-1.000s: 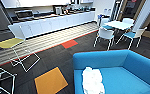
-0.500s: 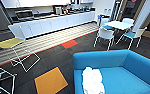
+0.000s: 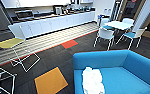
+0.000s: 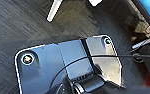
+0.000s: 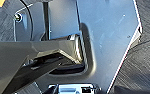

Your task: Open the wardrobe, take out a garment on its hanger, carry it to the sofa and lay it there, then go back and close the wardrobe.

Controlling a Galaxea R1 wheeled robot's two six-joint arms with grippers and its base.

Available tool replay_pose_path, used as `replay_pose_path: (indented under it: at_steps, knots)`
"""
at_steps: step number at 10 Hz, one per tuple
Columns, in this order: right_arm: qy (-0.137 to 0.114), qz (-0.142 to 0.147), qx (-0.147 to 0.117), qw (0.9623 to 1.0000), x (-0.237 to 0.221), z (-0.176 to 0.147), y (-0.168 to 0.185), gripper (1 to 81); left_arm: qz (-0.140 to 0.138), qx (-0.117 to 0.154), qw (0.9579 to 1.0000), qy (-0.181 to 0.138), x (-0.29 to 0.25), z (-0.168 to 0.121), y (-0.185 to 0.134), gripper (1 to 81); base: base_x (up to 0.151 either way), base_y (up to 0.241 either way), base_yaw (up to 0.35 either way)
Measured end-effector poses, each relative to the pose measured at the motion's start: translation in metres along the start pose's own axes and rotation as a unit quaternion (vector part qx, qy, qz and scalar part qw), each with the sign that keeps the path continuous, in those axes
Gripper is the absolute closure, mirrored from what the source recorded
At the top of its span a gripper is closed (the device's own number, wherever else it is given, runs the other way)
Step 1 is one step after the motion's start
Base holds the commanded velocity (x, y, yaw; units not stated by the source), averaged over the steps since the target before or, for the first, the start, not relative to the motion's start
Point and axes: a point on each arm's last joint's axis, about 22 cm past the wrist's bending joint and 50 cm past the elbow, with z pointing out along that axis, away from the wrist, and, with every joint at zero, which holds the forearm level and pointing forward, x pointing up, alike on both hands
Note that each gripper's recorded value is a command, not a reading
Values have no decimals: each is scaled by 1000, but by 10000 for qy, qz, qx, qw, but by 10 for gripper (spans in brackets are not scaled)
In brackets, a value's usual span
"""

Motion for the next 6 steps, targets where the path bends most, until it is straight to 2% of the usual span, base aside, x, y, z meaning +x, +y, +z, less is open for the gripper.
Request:
replay_pose_path:
  at_steps: [2, 4, 5, 6]
  knots:
    - [2, -1, 0, 10000, 0, 0, 0, 10, -134, -88, 9997, -189, -42, 8, 6, 10, 0, 0, 0]
    - [3, -1, 0, 10000, 0, 0, 0, 10, -171, -94, 9996, -198, -58, 9, -7, 10, 0, 0, 0]
    - [6, -3, 1, 10000, 0, 0, 0, 10, -192, -109, 9996, -181, -64, 9, -14, 10, -85, 0, 0]
    - [35, -10, 3, 10000, 7, 1, -1, 10, -191, -160, 9996, -150, -62, 11, -14, 10, 0, 0, 0]
